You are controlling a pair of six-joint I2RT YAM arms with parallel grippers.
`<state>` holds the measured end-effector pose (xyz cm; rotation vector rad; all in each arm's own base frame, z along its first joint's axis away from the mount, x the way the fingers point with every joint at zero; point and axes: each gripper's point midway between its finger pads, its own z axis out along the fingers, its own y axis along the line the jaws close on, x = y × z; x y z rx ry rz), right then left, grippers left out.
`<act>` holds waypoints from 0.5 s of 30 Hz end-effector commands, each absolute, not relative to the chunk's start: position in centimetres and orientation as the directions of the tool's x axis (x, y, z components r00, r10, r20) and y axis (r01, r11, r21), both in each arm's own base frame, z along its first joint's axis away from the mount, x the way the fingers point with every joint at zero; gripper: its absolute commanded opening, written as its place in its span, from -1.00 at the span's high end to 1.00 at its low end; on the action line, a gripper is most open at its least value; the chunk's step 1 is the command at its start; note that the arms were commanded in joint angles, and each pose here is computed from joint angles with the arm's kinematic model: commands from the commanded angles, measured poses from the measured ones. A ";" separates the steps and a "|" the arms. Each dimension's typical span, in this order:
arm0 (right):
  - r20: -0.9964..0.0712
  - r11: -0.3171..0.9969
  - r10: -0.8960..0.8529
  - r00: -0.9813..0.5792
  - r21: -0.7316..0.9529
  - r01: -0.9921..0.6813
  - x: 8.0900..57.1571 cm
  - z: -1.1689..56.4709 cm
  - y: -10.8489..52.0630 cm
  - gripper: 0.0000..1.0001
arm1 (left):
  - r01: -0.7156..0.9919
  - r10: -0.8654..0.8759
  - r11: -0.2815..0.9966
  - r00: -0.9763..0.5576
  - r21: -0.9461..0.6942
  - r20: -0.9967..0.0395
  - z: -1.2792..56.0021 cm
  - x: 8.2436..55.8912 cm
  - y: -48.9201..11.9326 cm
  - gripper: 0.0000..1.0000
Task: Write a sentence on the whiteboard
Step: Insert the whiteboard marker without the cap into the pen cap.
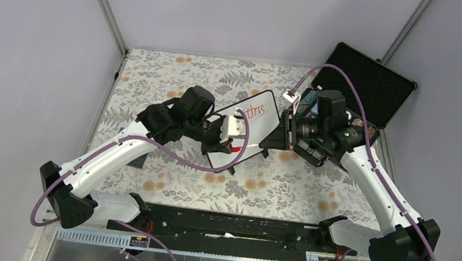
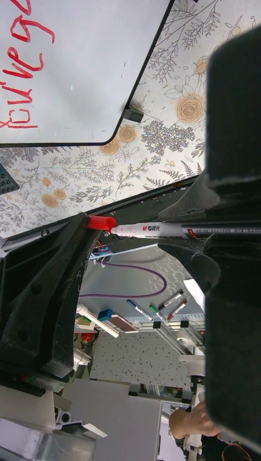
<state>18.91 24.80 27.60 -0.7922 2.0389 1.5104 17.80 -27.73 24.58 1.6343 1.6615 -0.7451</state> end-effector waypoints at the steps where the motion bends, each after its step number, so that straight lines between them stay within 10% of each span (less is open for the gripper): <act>1: -0.721 0.193 -0.162 -0.674 0.647 -0.738 18.4 29.2 25.0 1.00 | 0.995 0.569 0.071 0.013 0.064 -0.822 25.8 17.8 -27.2 1.00; 15: -0.718 0.191 -0.164 -0.677 0.650 -0.736 18.7 29.3 25.1 1.00 | 0.999 0.541 0.043 0.001 0.029 -0.841 26.3 17.3 -27.7 1.00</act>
